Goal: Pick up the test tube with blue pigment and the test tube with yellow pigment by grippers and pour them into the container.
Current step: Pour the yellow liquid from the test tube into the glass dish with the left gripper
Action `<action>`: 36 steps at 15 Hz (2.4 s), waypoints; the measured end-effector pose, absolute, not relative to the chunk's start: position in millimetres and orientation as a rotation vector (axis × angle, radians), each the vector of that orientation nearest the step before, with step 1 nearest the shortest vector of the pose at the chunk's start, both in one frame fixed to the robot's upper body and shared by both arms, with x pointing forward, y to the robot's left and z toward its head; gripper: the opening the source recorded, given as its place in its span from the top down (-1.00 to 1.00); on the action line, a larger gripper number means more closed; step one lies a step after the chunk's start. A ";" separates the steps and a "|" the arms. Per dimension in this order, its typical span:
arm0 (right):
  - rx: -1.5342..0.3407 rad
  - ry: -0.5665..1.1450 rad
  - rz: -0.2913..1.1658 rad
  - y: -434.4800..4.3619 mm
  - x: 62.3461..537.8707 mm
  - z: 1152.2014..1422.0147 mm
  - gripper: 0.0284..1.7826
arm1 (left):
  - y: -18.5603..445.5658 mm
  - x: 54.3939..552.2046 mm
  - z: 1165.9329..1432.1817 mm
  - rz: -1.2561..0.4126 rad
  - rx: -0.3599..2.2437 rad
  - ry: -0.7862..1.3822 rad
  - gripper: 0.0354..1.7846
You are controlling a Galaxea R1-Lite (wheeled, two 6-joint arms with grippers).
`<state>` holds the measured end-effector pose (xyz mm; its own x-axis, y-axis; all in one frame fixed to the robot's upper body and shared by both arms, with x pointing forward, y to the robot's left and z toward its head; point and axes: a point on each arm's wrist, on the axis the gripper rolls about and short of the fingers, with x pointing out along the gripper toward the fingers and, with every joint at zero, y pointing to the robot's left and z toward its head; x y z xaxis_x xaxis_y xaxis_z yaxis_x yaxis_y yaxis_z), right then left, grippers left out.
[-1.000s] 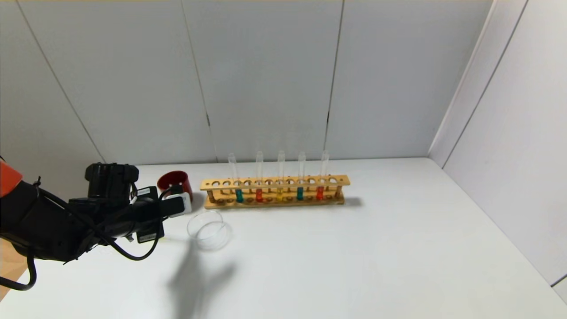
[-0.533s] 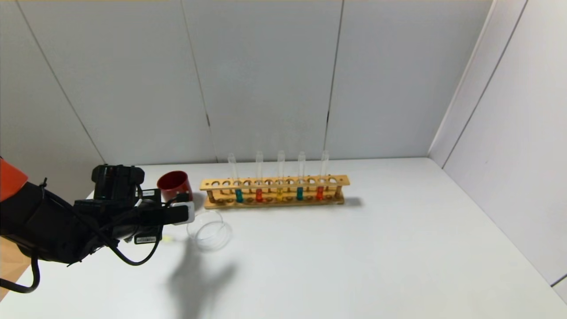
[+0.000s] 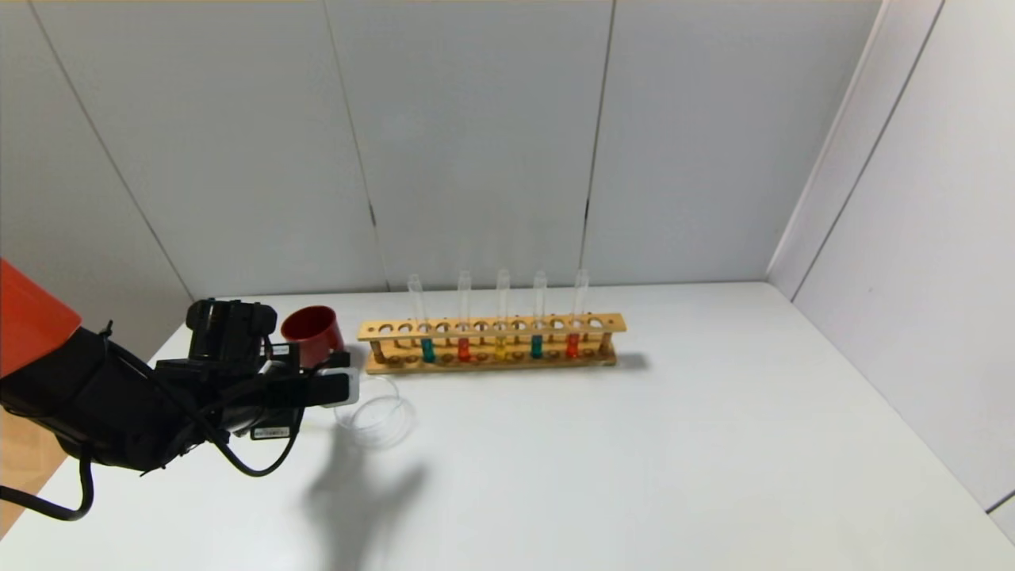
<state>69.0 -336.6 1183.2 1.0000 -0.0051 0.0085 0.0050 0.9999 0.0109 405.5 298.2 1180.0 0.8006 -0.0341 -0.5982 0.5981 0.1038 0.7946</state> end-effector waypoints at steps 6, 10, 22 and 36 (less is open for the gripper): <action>0.011 -0.009 -0.005 -336.6 69.0 1183.2 -0.96 | 294.2 411.3 1182.3 -0.489 1.459 0.482 0.66; 0.010 -0.009 -0.005 -336.6 69.0 1183.2 -0.96 | 291.9 414.1 1181.4 -0.486 1.504 0.487 0.66; 0.011 -0.009 -0.005 -336.6 69.0 1183.2 -0.96 | 277.5 418.3 1177.0 -0.466 1.640 0.518 0.66; 0.011 -0.009 -0.005 -336.6 69.0 1183.2 -0.96 | 272.5 421.8 1171.5 -0.473 1.682 0.530 0.66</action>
